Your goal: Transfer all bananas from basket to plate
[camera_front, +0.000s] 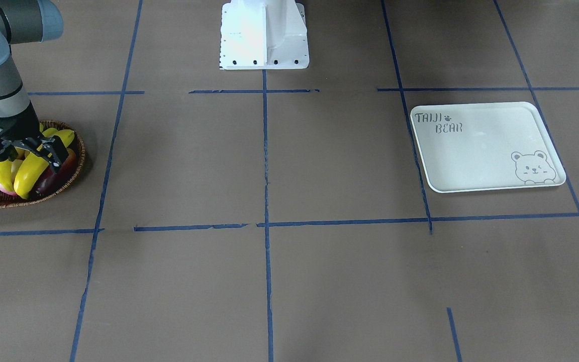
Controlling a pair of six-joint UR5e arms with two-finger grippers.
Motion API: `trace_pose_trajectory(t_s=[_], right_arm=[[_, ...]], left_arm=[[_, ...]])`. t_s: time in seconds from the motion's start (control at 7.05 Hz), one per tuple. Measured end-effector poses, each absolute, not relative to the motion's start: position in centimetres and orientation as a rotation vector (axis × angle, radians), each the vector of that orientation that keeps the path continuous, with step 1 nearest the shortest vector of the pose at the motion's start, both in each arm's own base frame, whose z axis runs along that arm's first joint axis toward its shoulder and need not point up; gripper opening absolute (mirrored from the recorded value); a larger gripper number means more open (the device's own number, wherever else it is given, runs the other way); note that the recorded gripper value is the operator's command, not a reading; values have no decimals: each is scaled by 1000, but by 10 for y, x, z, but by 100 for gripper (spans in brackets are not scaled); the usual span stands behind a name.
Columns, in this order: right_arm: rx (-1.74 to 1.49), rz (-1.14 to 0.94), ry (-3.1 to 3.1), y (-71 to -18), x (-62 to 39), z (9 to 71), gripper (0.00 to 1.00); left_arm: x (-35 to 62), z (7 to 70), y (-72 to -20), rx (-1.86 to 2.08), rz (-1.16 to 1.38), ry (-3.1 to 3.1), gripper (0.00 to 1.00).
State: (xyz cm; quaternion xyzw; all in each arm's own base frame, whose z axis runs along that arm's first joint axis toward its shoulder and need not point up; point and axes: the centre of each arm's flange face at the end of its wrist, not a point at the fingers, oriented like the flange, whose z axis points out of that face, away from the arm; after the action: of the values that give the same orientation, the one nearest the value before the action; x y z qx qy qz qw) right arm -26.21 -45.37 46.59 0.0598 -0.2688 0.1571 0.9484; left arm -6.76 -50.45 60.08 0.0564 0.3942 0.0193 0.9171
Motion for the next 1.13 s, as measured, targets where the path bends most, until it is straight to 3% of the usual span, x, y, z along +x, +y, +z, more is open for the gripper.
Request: trace_pose_trajectory(t_s=[0.28, 0.71, 0.85, 0.99, 1.13], right_arm=[[113, 323, -531, -456, -265, 475, 76], [103, 327, -511, -457, -272, 485, 69], [110, 325, -500, -456, -275, 487, 47], [116, 323, -494, -456, -276, 488, 15], [121, 323, -495, -456, -276, 486, 1]], left_arm=[[-68, 600, -505, 116, 40, 812, 100], [-67, 599, -505, 119, 41, 812, 100], [-67, 599, -505, 119, 41, 812, 100], [-67, 599, -505, 119, 41, 812, 100], [-67, 599, -505, 119, 41, 812, 100]])
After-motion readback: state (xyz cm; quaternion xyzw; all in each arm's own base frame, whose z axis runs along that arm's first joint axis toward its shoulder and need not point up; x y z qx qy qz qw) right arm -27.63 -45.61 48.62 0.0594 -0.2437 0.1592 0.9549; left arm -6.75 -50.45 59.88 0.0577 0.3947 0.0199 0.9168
